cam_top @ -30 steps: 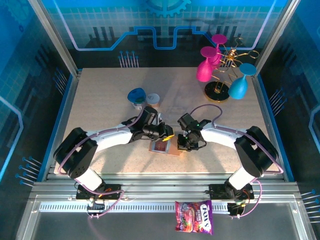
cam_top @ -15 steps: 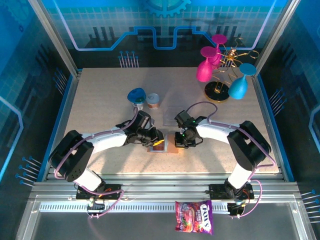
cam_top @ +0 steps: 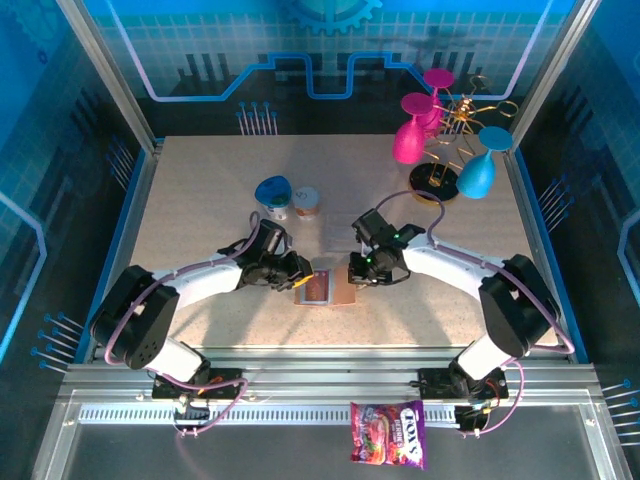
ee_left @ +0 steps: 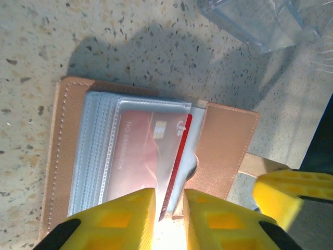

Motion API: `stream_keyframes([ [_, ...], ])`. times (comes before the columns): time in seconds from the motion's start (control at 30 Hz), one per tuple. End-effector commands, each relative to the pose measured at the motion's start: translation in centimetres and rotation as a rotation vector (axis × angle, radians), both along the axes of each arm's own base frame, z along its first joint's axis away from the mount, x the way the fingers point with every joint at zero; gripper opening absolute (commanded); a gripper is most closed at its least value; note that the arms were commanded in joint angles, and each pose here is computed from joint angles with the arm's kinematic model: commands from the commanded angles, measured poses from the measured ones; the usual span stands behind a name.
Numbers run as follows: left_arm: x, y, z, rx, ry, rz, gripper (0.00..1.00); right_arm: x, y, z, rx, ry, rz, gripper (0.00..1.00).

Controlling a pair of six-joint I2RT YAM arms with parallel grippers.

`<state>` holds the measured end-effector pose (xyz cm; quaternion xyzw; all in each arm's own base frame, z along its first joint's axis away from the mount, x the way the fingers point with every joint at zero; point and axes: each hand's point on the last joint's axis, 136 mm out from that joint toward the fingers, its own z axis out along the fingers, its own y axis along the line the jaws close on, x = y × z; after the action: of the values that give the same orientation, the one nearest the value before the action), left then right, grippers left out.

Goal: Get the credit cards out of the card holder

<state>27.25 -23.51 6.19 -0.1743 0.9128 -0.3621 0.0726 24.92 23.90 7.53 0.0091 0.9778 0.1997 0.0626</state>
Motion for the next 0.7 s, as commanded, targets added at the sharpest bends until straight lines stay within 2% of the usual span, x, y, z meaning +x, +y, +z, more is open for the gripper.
stream_keyframes([
  [0.0,-0.5,0.0,0.0,-0.018,-0.002,-0.032,0.22,0.1,1.0,2.5,0.037,-0.027,0.026,0.17],
  [0.23,-0.7,0.1,-0.5,-0.015,0.014,-0.031,0.22,0.4,4.6,3.7,0.148,-0.018,0.085,0.19],
  [0.53,-0.9,0.2,-1.0,-0.005,0.028,-0.030,0.22,-0.1,8.5,1.2,0.235,0.072,0.137,0.24],
  [0.67,-0.9,0.2,-1.3,-0.001,0.036,-0.029,0.22,-0.5,9.1,-0.2,0.208,0.098,0.154,0.25],
])
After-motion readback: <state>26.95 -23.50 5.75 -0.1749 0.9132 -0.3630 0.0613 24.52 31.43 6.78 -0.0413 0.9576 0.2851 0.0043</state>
